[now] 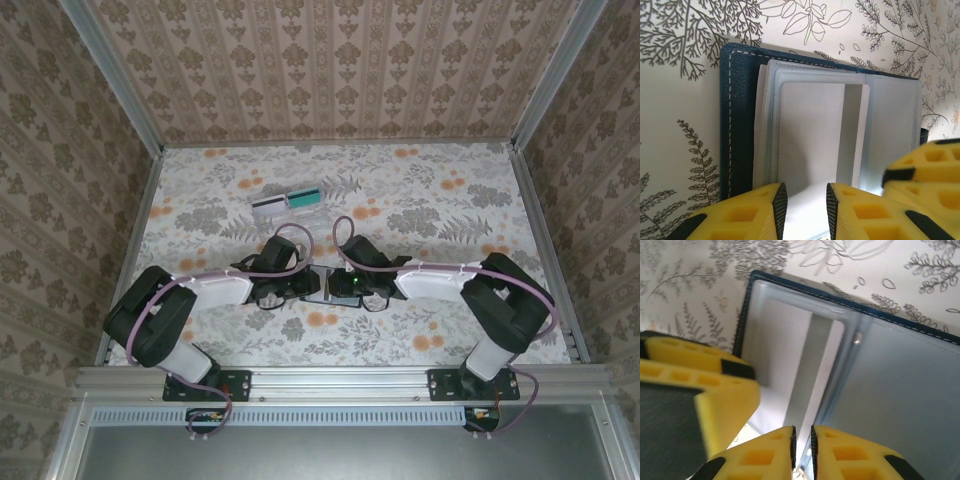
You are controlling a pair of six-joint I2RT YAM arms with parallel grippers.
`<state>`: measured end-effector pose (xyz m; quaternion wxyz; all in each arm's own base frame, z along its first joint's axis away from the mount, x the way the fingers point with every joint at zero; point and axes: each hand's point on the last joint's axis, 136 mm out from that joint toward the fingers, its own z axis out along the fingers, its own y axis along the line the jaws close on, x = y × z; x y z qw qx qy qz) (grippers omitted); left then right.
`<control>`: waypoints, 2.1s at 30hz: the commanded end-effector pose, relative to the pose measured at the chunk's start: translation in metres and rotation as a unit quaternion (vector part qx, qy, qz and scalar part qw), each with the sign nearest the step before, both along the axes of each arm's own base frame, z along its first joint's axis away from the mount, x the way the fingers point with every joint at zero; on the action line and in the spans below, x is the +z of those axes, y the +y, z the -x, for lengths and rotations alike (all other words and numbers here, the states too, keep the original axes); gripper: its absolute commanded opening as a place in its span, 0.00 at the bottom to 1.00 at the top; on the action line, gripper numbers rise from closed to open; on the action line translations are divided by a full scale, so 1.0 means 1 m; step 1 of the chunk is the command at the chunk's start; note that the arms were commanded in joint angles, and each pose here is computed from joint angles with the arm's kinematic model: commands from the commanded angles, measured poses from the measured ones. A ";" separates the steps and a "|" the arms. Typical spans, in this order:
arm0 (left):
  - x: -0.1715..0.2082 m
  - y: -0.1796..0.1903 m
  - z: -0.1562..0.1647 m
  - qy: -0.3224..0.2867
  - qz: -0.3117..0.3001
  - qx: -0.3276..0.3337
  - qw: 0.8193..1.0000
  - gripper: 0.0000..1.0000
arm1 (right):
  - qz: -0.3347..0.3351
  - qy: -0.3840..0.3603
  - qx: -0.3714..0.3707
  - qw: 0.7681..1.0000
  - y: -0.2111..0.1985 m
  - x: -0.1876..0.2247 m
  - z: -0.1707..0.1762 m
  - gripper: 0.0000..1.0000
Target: Take the credit cards out of the card holder
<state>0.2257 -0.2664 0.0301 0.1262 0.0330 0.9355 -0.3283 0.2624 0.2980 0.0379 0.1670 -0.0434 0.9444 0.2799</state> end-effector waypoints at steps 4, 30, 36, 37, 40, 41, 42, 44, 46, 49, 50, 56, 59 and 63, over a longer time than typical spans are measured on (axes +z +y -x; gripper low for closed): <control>-0.014 0.007 0.013 0.033 -0.025 0.001 0.999 0.31 | -0.021 0.041 -0.034 0.998 0.005 -0.007 -0.007 0.20; -0.018 0.002 0.016 0.040 -0.024 -0.006 0.999 0.30 | -0.052 0.051 -0.022 0.997 0.016 -0.005 -0.008 0.12; -0.018 0.010 0.015 0.039 -0.038 0.003 0.999 0.30 | -0.051 0.057 -0.035 0.996 0.006 -0.009 -0.009 0.05; -0.018 0.011 0.015 0.039 -0.040 0.005 0.998 0.30 | -0.052 0.058 -0.037 0.996 0.004 -0.009 -0.009 0.03; -0.018 0.016 0.014 0.040 -0.046 0.009 0.998 0.30 | -0.056 0.064 -0.044 0.995 -0.001 -0.010 -0.010 0.01; -0.019 0.018 0.014 0.040 -0.049 0.012 0.998 0.30 | -0.059 0.066 -0.045 0.995 -0.002 -0.011 -0.010 0.01; -0.019 0.021 0.014 0.040 -0.053 0.014 0.998 0.30 | -0.060 0.068 -0.048 0.995 -0.004 -0.012 -0.010 0.01; -0.019 0.025 0.014 0.041 -0.055 0.019 0.997 0.30 | -0.059 0.069 -0.052 0.995 -0.007 -0.013 -0.010 0.01; -0.019 0.029 0.013 0.042 -0.057 0.024 0.997 0.30 | -0.058 0.069 -0.054 0.994 -0.010 -0.012 -0.010 0.01; -0.020 0.033 0.013 0.043 -0.058 0.029 0.997 0.30 | -0.057 0.069 -0.058 0.994 -0.014 -0.012 -0.010 0.01; -0.020 0.033 0.013 0.043 -0.058 0.028 0.997 0.30 | -0.056 0.069 -0.058 0.994 -0.015 -0.012 -0.010 0.01; -0.020 0.032 0.013 0.043 -0.055 0.028 0.997 0.30 | -0.054 0.070 -0.061 0.994 -0.020 -0.013 -0.010 0.01; -0.019 0.031 0.013 0.044 -0.054 0.026 0.997 0.30 | -0.053 0.070 -0.062 0.994 -0.023 -0.013 -0.009 0.01; -0.018 0.030 0.013 0.044 -0.052 0.023 0.997 0.30 | -0.056 0.068 -0.063 0.994 -0.028 -0.010 -0.009 0.00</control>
